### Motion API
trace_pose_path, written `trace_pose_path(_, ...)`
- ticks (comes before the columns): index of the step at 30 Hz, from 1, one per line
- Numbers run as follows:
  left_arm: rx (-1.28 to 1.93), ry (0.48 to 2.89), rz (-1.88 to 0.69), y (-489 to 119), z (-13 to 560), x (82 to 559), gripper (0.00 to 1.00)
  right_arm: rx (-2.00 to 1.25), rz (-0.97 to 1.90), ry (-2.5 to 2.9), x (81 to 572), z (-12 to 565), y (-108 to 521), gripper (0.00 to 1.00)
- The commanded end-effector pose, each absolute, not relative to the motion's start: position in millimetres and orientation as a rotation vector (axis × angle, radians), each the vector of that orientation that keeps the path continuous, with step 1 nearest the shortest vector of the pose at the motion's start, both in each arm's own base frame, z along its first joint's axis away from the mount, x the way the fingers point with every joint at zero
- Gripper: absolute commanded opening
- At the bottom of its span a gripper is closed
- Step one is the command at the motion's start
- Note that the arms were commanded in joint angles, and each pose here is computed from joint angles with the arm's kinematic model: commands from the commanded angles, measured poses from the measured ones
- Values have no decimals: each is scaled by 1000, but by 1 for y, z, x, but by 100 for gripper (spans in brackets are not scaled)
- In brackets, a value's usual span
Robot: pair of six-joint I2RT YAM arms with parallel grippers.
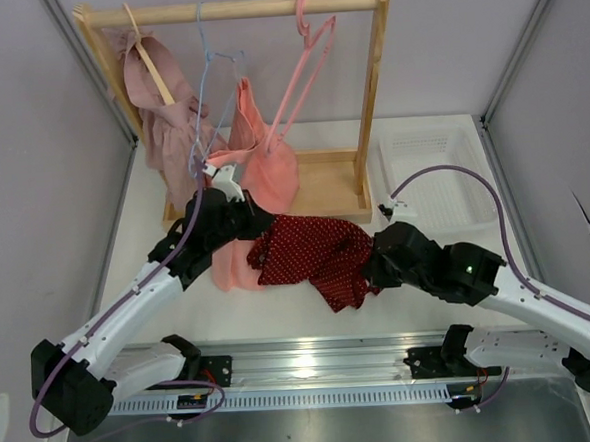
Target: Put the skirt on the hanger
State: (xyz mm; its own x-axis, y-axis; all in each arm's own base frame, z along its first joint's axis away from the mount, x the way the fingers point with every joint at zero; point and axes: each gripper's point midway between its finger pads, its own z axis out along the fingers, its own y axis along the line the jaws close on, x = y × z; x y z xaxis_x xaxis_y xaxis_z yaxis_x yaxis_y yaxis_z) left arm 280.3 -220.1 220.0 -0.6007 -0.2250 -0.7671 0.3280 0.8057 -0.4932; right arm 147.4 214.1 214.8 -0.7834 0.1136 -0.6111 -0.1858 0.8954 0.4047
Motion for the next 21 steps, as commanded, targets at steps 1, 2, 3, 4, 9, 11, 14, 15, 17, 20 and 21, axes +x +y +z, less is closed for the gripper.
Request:
trace_pose_path(1,5,2028,-737,-201,242,283,0,19,539,2358,158,229,192,0)
trace_pose_path(2,-4,2006,-735,-195,250,281,0,66,502,2334,166,240,179,0)
trace_pose_path(3,-15,2007,-725,-190,252,279,0,83,483,2316,171,248,171,0)
trace_pose_path(4,-34,1992,-711,-180,255,281,0,80,460,2294,175,256,162,0)
trace_pose_path(9,-66,1964,-662,-151,274,282,0,161,453,2205,202,303,127,0)
trace_pose_path(11,-47,1963,-671,-151,276,281,0,160,477,2166,208,318,124,0)
trace_pose_path(14,-14,1970,-725,-159,276,276,0,141,506,2153,210,327,127,0)
trace_pose_path(15,-4,1964,-742,-161,278,274,0,142,499,2148,211,329,126,0)
trace_pose_path(17,19,1964,-771,-165,281,269,0,140,502,2133,212,337,126,0)
trace_pose_path(20,85,1927,-808,-168,291,256,0,128,538,2104,210,349,128,0)
trace_pose_path(21,137,1918,-846,-173,295,248,0,124,544,2098,208,351,127,0)
